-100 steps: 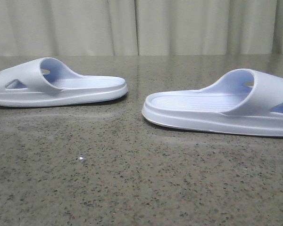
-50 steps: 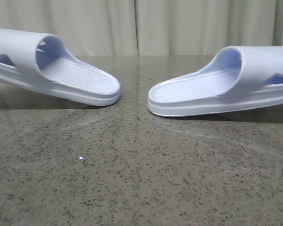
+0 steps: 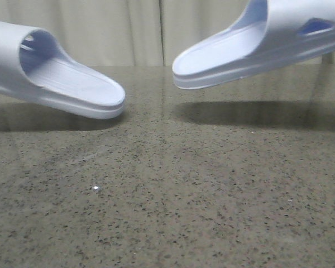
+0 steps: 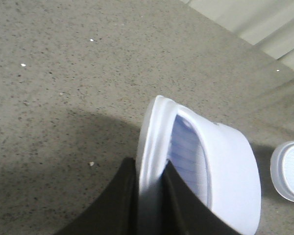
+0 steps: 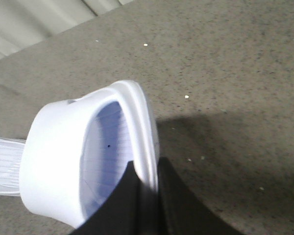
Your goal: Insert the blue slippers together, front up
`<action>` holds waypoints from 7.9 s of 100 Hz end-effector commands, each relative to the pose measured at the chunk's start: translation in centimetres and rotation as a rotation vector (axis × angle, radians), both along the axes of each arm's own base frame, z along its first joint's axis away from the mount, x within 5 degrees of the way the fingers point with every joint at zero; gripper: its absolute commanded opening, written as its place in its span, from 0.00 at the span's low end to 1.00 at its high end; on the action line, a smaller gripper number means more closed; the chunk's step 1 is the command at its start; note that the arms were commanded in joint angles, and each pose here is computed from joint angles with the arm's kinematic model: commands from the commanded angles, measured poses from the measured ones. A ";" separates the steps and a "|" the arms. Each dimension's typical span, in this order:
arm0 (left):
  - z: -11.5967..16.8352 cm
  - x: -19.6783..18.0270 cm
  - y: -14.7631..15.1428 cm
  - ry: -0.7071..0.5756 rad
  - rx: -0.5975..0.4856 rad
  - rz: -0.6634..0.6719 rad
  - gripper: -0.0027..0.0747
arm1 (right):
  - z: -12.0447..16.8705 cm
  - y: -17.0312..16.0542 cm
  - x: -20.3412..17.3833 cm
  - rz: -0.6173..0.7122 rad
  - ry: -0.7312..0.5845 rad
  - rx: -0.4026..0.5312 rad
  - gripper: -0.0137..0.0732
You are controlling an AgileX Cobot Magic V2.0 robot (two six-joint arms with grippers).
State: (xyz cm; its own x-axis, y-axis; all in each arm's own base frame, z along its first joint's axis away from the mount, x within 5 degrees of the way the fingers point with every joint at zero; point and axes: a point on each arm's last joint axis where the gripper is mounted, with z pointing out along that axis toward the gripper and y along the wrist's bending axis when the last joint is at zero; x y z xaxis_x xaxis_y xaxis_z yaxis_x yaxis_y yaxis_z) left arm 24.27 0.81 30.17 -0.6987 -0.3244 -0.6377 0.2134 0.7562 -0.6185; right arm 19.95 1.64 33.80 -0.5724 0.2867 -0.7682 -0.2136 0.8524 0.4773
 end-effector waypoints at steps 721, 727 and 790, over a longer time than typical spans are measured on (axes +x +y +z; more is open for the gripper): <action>-2.3 -13.3 -5.1 -0.659 0.365 -0.024 0.05 | -10.1 2.7 -10.8 0.043 -0.303 -0.031 0.05; -2.3 -13.7 -4.8 -0.633 0.413 -0.010 0.05 | -10.1 2.7 -10.8 0.043 -0.303 -0.031 0.05; -7.2 -17.9 -0.8 -0.713 0.403 0.533 0.05 | -10.1 2.7 -10.8 0.043 -0.303 -0.031 0.05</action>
